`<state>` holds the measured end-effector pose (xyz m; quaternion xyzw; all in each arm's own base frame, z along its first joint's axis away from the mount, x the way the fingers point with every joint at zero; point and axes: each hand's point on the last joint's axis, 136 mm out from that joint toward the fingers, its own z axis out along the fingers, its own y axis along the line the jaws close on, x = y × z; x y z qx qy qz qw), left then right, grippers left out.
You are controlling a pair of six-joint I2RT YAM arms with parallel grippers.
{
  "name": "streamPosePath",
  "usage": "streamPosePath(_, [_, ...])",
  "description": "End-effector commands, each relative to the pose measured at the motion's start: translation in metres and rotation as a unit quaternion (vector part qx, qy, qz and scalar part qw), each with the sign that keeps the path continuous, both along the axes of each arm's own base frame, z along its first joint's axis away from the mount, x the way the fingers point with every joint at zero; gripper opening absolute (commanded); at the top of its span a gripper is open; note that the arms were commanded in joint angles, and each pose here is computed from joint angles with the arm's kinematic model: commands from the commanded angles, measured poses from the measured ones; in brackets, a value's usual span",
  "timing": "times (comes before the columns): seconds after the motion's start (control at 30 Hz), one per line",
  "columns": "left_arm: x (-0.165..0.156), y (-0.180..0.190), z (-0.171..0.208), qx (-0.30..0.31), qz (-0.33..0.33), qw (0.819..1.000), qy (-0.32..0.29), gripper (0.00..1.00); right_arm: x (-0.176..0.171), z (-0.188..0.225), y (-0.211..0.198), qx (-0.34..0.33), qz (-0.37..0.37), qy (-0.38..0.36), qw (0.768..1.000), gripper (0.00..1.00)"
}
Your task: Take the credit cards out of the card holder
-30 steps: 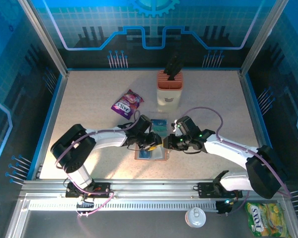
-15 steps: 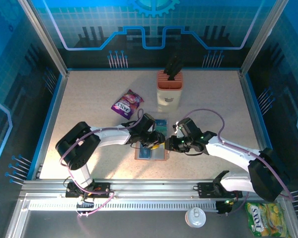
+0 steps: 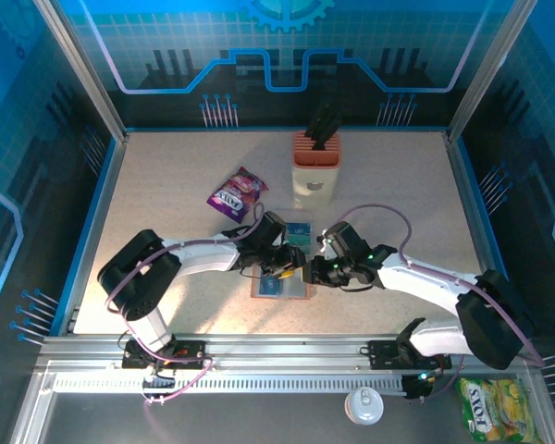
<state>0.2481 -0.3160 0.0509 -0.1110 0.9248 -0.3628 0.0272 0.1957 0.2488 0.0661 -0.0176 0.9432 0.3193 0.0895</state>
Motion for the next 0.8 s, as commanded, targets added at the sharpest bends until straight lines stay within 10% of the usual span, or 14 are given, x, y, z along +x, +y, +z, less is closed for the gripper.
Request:
streamPosePath(0.0, [-0.003, 0.015, 0.003, 0.005, 0.001, 1.000, -0.004, 0.44, 0.005, 0.008, 0.012, 0.004, 0.002, -0.009, 1.000, 0.32])
streamPosePath(0.77, [-0.015, 0.103, -0.003, 0.017, 0.075, 0.997, -0.006, 0.36, 0.007, 0.011, 0.078, 0.001, 0.063, 0.005, 0.998, 0.31])
